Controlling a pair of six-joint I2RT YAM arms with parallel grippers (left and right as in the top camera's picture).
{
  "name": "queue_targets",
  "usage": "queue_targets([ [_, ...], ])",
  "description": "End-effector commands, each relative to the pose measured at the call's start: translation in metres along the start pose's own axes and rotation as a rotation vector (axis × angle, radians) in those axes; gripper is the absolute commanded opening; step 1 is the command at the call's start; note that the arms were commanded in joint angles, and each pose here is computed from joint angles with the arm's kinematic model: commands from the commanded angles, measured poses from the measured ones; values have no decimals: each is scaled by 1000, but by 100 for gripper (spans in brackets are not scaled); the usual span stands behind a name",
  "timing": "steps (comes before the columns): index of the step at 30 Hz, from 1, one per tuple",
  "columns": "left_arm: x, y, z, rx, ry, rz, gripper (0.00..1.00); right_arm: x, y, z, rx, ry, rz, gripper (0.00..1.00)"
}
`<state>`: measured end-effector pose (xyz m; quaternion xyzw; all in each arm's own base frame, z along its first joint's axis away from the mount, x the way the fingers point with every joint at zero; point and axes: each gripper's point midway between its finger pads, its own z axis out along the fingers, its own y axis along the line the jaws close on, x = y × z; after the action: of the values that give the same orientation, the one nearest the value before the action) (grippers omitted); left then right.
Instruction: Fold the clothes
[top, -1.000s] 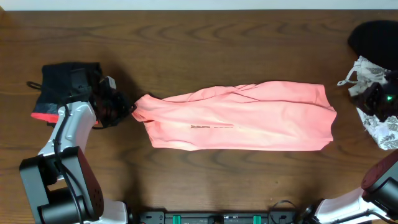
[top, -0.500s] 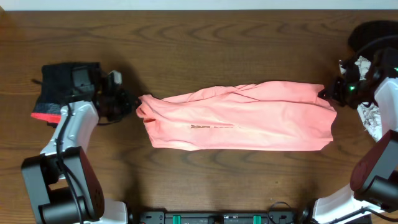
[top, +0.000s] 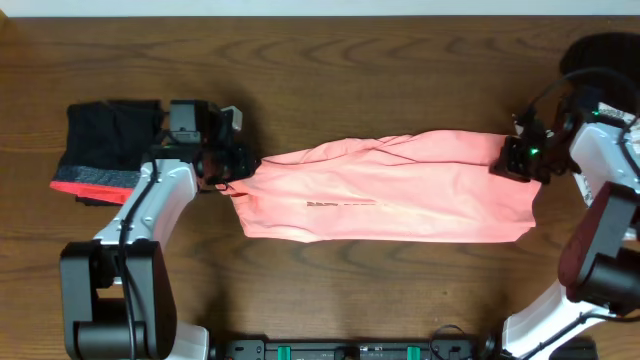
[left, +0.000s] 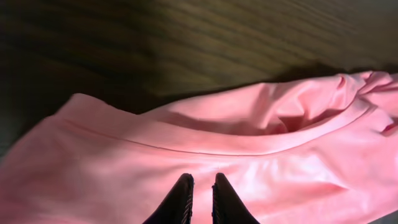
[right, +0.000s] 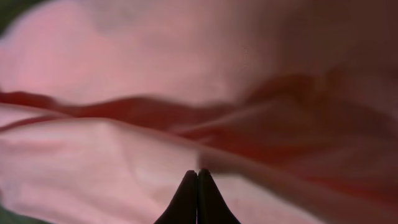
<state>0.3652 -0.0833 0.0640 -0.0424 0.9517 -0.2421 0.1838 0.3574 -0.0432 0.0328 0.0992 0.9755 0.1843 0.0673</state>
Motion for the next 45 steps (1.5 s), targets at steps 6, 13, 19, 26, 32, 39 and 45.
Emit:
queue_targets([
  [6, 15, 13, 12, -115, 36, 44, 14, 3, -27, 23, 138, 32, 39, 1],
  [13, 30, 30, 32, -150, 104, 16, 15, -12, -48, 19, 254, -42, 116, 1],
  [19, 52, 41, 44, -170, 195, -20, 15, -16, -48, 19, 254, -55, 112, 1],
  [26, 42, 47, 45, -206, 155, -4, 25, -15, -42, 22, 250, -50, 97, 1],
  [32, 34, 55, 54, -230, 123, 9, 26, -21, -31, 34, 260, -57, 59, 1],
  [39, 49, 70, 76, -242, 179, -11, 26, -14, -35, 68, 266, -3, 71, 1],
  [45, 33, 78, 90, -260, 110, 14, 26, -19, -42, 100, 264, -5, 59, 1],
])
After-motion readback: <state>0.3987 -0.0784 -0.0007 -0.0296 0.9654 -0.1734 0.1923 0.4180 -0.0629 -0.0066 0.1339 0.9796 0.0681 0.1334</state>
